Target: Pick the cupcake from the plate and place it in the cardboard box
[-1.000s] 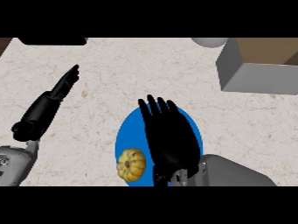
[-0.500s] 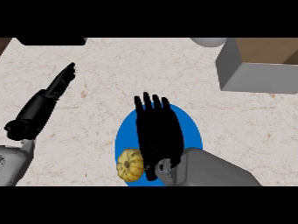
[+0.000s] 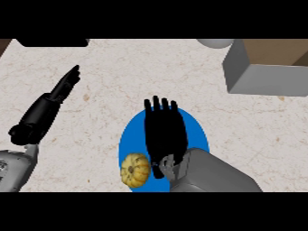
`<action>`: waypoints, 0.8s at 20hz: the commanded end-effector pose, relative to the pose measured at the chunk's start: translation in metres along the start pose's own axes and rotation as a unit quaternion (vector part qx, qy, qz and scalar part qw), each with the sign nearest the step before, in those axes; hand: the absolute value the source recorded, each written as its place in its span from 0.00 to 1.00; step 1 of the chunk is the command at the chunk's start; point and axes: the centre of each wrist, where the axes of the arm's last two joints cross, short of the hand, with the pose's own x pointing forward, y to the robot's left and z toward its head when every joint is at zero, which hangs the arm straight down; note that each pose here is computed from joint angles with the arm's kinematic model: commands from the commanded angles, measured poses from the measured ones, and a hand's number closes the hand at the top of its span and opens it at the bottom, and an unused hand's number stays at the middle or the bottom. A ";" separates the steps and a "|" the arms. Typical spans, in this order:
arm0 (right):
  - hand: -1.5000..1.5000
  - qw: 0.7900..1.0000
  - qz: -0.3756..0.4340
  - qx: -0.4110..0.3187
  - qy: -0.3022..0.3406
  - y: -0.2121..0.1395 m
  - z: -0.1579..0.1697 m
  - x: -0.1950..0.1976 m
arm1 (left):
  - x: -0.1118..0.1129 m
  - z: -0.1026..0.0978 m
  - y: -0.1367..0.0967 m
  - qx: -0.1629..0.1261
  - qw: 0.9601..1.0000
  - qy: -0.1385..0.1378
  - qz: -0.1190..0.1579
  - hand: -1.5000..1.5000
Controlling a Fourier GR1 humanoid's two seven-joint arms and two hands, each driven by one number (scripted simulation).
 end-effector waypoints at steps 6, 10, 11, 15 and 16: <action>0.00 0.997 0.006 0.021 0.077 0.027 -0.002 -0.005 | 0.010 0.002 0.009 0.003 1.000 0.002 0.003 0.50; 0.00 0.994 0.023 0.022 0.105 0.028 -0.021 -0.011 | 0.011 0.001 -0.004 0.001 1.000 -0.005 0.008 0.50; 0.00 0.994 0.027 0.024 0.102 0.025 -0.005 -0.001 | -0.010 -0.003 0.003 0.009 1.000 0.001 -0.001 0.50; 0.00 0.993 0.035 0.029 0.113 0.047 -0.021 -0.011 | -0.003 -0.005 0.003 0.004 1.000 0.001 0.005 0.50; 0.00 0.992 0.027 0.023 0.119 0.043 -0.008 -0.004 | -0.009 0.014 -0.010 -0.001 1.000 0.002 0.001 0.50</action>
